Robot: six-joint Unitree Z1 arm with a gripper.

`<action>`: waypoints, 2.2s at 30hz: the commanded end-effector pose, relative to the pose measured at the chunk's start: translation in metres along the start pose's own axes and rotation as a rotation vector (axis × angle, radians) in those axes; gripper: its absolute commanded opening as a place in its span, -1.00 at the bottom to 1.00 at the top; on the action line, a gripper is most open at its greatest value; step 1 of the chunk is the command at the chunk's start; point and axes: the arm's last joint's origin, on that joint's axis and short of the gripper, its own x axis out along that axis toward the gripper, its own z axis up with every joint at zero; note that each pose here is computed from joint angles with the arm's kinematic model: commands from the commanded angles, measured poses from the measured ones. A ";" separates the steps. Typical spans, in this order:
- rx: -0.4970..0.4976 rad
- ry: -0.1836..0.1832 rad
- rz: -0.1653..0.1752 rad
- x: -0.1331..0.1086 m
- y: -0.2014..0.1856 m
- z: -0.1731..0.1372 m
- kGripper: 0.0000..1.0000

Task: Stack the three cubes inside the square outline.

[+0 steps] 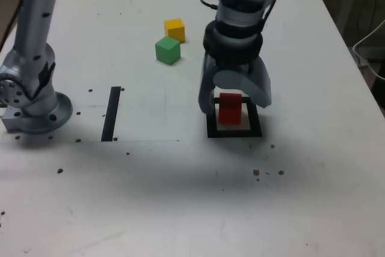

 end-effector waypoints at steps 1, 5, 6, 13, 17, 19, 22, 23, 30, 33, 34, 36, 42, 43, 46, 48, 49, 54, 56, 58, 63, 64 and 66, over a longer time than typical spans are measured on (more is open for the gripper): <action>-0.010 -0.021 0.003 -0.010 0.003 -0.009 0.99; -0.039 -0.033 0.009 -0.022 0.015 -0.029 0.99; -0.049 -0.034 0.011 -0.024 0.019 -0.034 0.99; -0.094 -0.024 0.024 -0.034 0.056 -0.069 0.99; -0.096 -0.001 0.047 -0.036 0.079 -0.081 1.00; -0.101 0.015 0.056 -0.036 0.093 -0.087 1.00; -0.117 0.031 0.062 -0.036 0.112 -0.094 1.00; -0.125 0.036 0.062 -0.036 0.119 -0.097 1.00; -0.188 0.060 0.044 -0.039 0.161 -0.111 1.00; -0.216 0.073 0.030 -0.036 0.178 -0.115 0.99; -0.227 0.080 0.023 -0.034 0.184 -0.117 0.99; -0.254 0.101 0.004 -0.028 0.200 -0.120 0.99; -0.306 0.133 -0.029 -0.013 0.239 -0.130 0.99; -0.312 0.136 -0.030 -0.010 0.245 -0.131 0.99; -0.322 0.145 -0.029 -0.004 0.257 -0.133 0.99; -0.326 0.149 -0.026 0.000 0.262 -0.133 0.99; -0.328 0.151 -0.025 0.003 0.264 -0.133 0.99; -0.335 0.165 -0.046 0.020 0.271 -0.131 0.97; -0.334 0.172 -0.060 0.027 0.272 -0.130 0.95; -0.333 0.177 -0.070 0.033 0.273 -0.129 0.92; -0.330 0.173 -0.074 0.041 0.276 -0.124 0.84; -0.329 0.171 -0.073 0.042 0.277 -0.123 0.82; -0.322 0.169 -0.071 0.045 0.278 -0.120 0.78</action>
